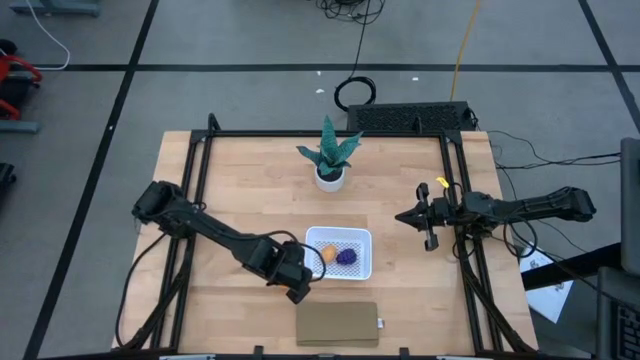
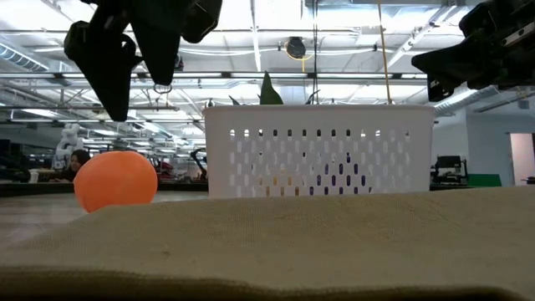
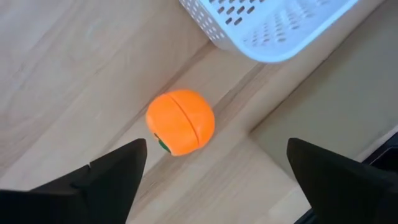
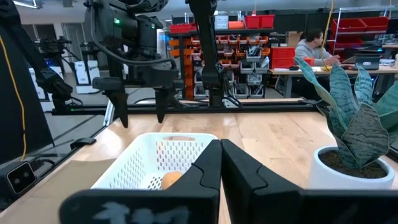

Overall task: Pick and placing Produce into tupperware
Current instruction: Put the orange into the white basket

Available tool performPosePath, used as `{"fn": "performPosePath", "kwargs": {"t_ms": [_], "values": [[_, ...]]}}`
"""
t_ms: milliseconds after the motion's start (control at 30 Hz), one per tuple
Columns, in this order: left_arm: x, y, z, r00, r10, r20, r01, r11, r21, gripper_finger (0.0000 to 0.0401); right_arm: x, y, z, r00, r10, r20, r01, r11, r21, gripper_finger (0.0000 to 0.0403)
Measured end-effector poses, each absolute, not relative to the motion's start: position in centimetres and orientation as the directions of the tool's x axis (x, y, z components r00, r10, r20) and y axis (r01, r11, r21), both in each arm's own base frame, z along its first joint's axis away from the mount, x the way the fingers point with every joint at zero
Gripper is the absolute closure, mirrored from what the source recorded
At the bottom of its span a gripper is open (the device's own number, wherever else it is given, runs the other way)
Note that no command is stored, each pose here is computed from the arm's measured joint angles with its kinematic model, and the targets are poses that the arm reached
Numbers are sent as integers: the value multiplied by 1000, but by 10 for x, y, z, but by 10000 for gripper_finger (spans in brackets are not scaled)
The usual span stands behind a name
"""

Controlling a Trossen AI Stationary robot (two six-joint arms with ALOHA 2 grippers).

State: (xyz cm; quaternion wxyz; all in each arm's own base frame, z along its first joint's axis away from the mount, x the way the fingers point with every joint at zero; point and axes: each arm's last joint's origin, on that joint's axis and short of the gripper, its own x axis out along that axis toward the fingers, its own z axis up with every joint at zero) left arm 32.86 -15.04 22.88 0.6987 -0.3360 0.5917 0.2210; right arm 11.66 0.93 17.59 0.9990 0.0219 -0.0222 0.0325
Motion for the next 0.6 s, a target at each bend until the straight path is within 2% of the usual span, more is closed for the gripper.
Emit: {"fn": "performPosePath", "kwargs": {"t_ms": [267, 600], "values": [[328, -150, 229, 204, -60, -977, -725, 662, -191, 4, 117, 9, 174, 998, 64, 29, -66, 996, 61, 403], [320, -161, 222, 175, 8, -985, -807, 574, -139, 4, 117, 9, 173, 998, 64, 16, -65, 996, 68, 403]]}}
